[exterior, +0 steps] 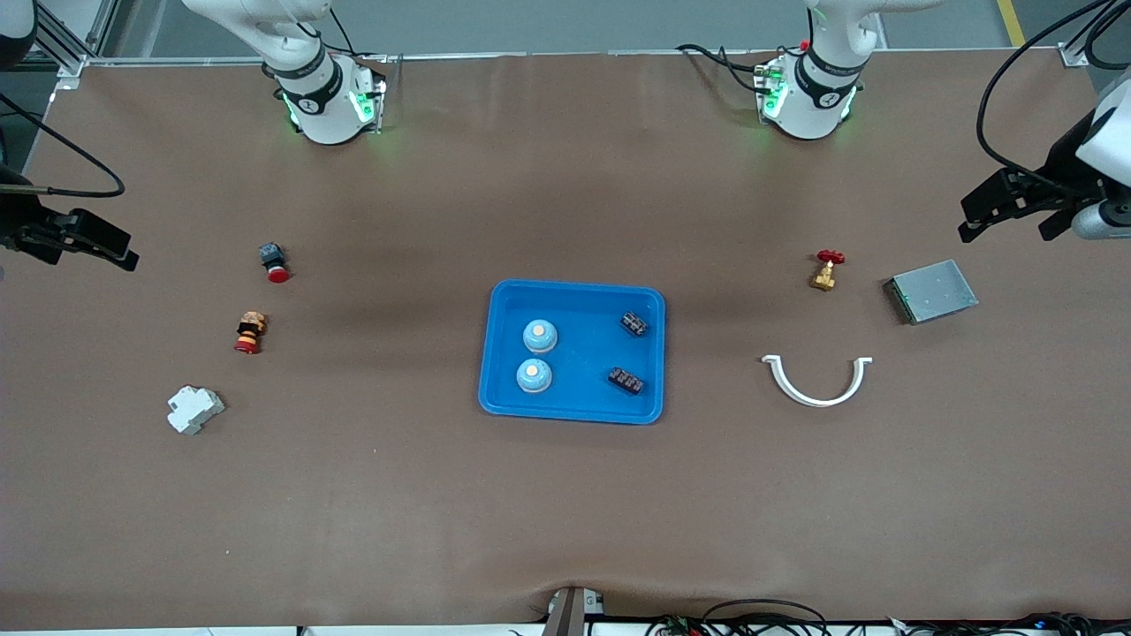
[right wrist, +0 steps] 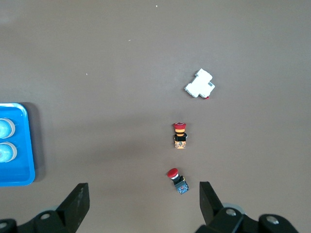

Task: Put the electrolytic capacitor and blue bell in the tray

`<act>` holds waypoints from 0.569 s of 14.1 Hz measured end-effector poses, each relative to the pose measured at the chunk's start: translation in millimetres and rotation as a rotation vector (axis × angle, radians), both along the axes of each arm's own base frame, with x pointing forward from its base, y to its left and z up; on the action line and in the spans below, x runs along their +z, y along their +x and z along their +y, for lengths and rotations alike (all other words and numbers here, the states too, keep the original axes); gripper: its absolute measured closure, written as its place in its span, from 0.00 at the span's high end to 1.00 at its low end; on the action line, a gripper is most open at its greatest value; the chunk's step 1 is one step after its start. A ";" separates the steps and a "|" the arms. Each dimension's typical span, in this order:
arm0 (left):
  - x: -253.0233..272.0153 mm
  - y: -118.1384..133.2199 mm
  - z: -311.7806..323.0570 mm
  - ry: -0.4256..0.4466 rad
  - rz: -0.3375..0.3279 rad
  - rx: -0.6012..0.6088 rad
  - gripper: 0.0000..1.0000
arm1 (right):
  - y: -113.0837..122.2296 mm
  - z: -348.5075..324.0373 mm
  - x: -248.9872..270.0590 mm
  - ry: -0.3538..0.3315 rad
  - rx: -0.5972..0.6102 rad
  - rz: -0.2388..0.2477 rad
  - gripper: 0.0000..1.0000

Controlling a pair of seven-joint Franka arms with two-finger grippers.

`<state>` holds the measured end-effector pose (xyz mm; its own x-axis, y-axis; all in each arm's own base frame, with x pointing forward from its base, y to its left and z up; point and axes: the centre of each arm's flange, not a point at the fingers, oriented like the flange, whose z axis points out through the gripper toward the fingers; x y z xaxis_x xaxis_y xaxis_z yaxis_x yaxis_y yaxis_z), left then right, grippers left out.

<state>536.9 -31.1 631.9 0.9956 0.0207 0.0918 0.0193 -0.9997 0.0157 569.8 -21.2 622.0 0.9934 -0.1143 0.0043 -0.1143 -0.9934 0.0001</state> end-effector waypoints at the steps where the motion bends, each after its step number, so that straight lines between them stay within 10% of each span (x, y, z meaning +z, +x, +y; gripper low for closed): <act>1: -1.0 0.2 -1.0 0.000 0.002 -0.002 1.00 | -0.1 -1.3 -0.7 0.001 -0.002 0.001 1.00; 8: -17.6 7.7 -6.2 -0.043 0.037 -0.002 1.00 | -0.4 -1.8 -5.0 0.002 -0.003 0.010 1.00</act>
